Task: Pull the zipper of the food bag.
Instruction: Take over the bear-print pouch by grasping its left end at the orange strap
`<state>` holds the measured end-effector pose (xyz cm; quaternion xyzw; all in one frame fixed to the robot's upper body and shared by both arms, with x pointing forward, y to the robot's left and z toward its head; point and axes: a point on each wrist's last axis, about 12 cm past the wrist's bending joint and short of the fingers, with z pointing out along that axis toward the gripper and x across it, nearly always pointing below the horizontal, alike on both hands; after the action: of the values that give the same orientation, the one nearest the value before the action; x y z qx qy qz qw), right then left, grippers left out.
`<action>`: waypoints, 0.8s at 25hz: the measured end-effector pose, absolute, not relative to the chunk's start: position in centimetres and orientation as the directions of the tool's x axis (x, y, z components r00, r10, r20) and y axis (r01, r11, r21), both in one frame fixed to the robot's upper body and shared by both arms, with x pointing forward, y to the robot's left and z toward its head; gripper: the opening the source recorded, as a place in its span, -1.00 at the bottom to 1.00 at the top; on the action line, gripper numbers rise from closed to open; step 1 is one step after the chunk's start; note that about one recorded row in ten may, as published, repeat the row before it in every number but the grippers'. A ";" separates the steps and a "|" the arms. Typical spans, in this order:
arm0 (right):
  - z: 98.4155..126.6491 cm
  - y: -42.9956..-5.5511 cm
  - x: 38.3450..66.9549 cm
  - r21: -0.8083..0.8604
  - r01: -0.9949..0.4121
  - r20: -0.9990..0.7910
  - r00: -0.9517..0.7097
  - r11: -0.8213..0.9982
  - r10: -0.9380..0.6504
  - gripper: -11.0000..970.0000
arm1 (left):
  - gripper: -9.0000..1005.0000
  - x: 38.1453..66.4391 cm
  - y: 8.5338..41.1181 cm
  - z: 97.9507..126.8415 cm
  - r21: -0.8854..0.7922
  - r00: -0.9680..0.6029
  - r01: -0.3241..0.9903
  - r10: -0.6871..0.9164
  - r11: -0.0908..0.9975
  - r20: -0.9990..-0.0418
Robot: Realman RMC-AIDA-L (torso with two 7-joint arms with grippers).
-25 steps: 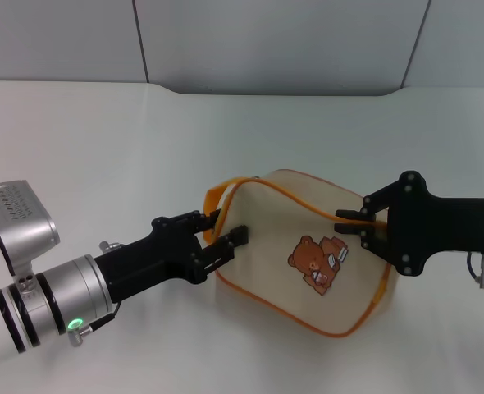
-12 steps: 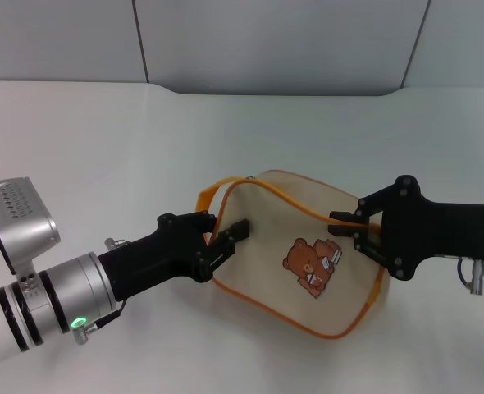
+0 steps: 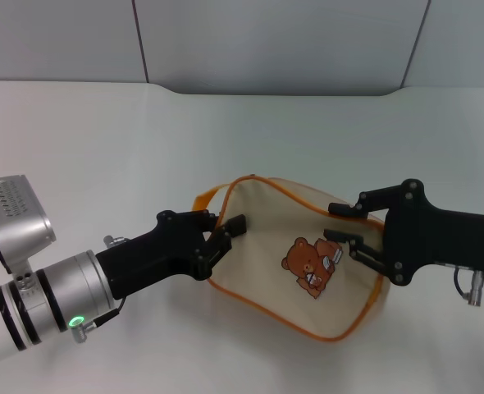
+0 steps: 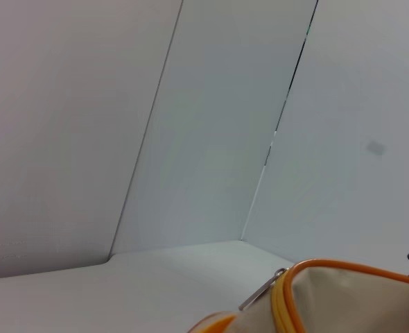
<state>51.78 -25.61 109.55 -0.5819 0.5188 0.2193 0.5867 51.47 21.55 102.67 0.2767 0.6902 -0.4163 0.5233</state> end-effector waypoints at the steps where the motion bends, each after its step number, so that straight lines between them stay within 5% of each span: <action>1: 109.1 -25.8 51.6 -0.430 -0.870 -0.877 0.339 0.241 -0.340 -0.89 | -0.68 51.4 21.8 102.6 -0.282 -0.296 0.816 -0.053 0.505 -0.954; 14: 108.8 -29.2 49.8 -0.218 -0.841 -0.975 0.212 0.495 -0.070 0.31 | -0.84 51.1 21.8 102.9 -0.263 -0.265 0.833 -0.067 0.486 -0.962; 20: 108.1 -32.1 49.4 -0.113 -0.735 -0.985 0.173 0.668 0.023 0.55 | -0.87 50.6 21.7 103.2 -0.172 -0.169 0.867 -0.049 0.469 -0.984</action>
<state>49.36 -32.12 108.15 -0.3049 0.5835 0.2699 0.7026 50.64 21.71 103.20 0.3161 0.6470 -0.4071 0.5619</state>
